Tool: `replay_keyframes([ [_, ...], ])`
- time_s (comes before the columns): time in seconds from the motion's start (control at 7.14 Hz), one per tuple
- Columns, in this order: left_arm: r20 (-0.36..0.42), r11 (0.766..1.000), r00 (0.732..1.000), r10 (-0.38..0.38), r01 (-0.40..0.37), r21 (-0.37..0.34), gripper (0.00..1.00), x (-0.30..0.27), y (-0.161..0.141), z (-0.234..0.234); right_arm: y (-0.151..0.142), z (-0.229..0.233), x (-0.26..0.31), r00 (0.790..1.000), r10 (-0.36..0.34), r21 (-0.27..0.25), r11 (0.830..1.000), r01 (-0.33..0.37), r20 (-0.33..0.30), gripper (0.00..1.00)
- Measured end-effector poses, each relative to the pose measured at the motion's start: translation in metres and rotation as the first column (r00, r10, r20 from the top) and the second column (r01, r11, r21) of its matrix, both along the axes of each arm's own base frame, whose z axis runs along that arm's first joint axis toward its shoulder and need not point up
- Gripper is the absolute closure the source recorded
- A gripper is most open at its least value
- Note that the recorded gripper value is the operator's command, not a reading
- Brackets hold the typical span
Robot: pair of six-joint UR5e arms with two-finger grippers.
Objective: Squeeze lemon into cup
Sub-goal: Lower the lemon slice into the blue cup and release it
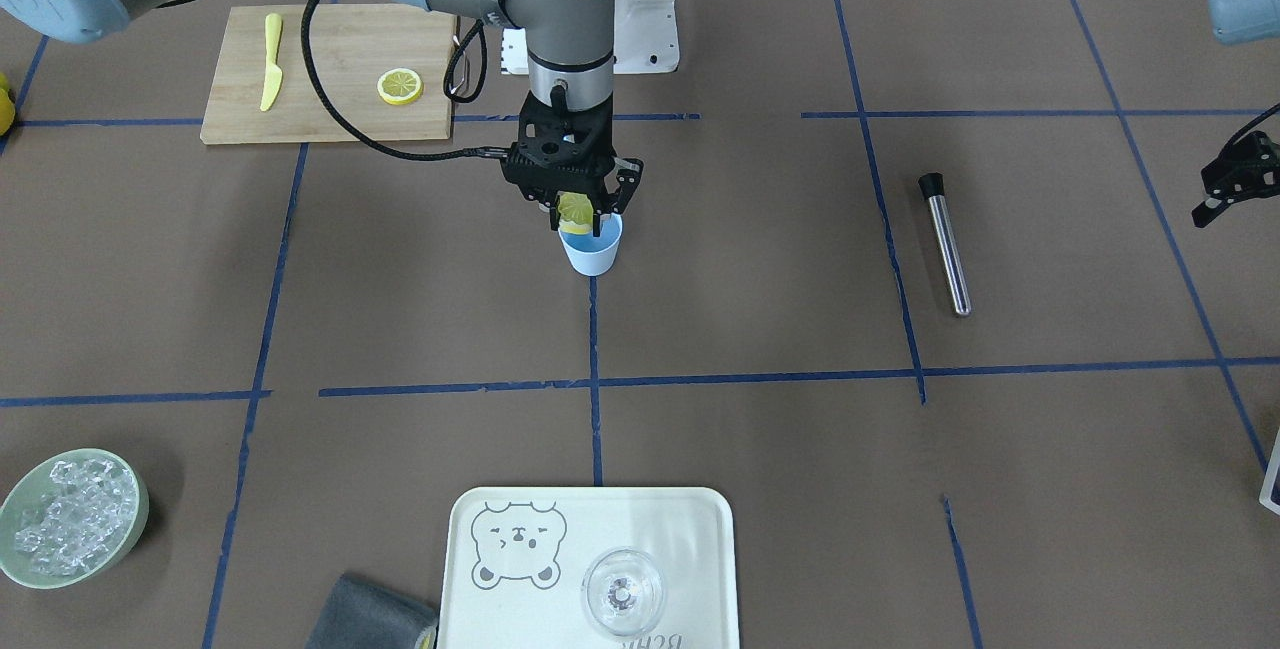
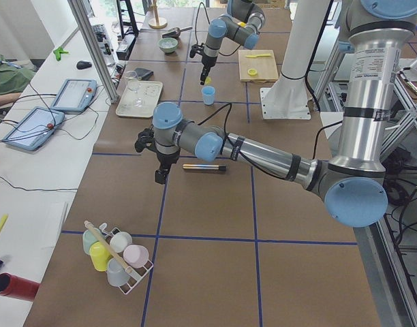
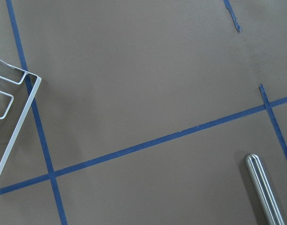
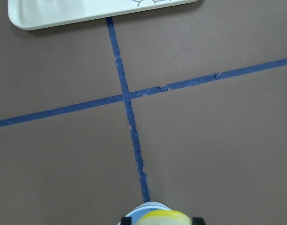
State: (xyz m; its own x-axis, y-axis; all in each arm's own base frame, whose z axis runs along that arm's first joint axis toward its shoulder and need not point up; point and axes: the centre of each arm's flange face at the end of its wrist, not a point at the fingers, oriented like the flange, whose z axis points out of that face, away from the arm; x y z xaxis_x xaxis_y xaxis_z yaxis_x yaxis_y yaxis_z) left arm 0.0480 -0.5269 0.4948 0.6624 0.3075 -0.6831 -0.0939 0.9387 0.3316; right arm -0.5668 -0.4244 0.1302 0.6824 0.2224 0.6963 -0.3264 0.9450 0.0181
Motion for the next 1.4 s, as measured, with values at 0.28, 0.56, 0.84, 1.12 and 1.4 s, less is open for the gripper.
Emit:
replay_keyframes([
  [0.28, 0.000, 1.000, 1.000, 0.000, 0.000, -0.001, 0.00, 0.000, 0.000, 0.001, 0.010, 0.004, -0.015, 1.000, -0.024, -0.006, 1.000, 0.024, -0.013, 0.50],
  [0.56, 0.000, 1.000, 1.000, 0.000, 0.000, -0.002, 0.00, 0.000, 0.001, 0.001, 0.019, 0.010, -0.023, 0.999, -0.040, -0.011, 0.999, 0.040, -0.023, 0.49],
  [0.84, 0.000, 1.000, 1.000, 0.000, 0.000, -0.002, 0.00, 0.000, 0.001, 0.001, 0.018, 0.013, -0.027, 0.999, -0.041, -0.004, 0.999, 0.041, -0.014, 0.49],
  [1.12, 0.001, 1.000, 1.000, 0.001, -0.001, -0.002, 0.00, 0.000, 0.001, 0.001, 0.012, 0.012, -0.025, 0.999, -0.036, 0.007, 0.999, 0.036, -0.001, 0.43],
  [1.4, 0.001, 1.000, 1.000, 0.001, -0.001, -0.002, 0.00, 0.000, 0.000, 0.002, 0.008, 0.015, -0.024, 0.999, -0.038, 0.012, 0.999, 0.038, -0.008, 0.20],
])
